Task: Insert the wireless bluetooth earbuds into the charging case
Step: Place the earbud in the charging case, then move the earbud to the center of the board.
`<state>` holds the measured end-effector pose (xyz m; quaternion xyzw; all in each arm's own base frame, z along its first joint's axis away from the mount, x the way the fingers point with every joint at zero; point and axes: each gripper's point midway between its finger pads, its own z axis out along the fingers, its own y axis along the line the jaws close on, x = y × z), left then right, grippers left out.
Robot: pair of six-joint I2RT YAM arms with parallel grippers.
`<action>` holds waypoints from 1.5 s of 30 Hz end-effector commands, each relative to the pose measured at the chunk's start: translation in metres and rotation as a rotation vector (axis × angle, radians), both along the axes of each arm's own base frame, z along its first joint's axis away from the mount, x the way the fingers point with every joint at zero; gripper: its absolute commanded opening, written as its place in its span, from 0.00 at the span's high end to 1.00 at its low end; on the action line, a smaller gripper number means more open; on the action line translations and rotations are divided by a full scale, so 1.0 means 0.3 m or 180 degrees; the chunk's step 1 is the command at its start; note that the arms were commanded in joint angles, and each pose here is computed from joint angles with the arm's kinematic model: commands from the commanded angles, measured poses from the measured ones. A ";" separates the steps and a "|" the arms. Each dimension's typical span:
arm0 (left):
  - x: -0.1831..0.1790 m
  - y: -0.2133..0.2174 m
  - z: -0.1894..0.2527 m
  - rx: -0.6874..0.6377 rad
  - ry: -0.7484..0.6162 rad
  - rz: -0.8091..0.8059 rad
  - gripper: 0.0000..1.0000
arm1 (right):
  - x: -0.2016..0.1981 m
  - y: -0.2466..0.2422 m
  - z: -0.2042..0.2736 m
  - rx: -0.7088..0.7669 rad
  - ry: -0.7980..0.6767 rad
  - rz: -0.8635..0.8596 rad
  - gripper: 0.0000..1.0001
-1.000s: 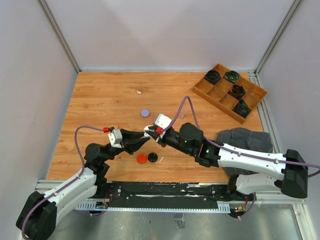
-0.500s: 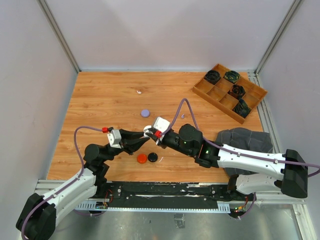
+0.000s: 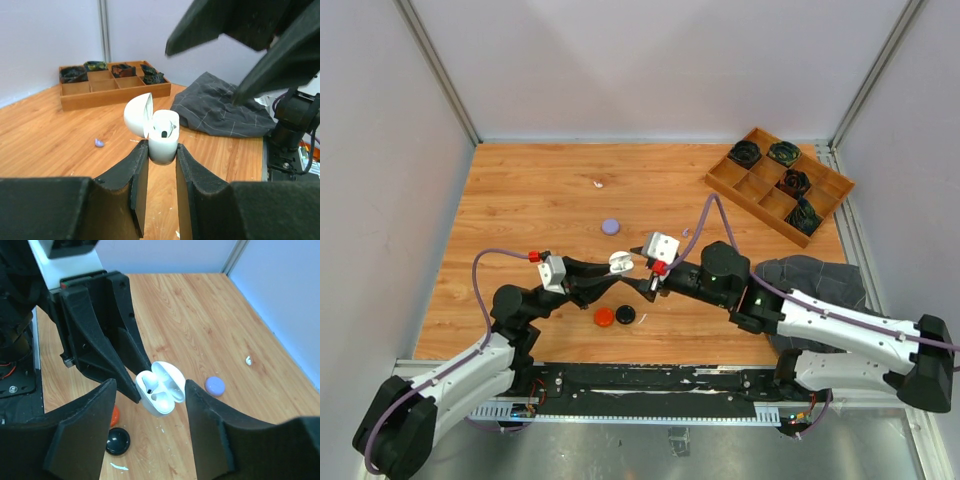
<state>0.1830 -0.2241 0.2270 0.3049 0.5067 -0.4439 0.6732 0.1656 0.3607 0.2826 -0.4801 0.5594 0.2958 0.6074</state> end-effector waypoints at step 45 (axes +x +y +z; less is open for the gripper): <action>-0.106 -0.052 0.216 -0.0505 -0.0299 -0.0798 1.00 | -0.011 -0.086 -0.013 0.0924 0.0631 0.1341 0.61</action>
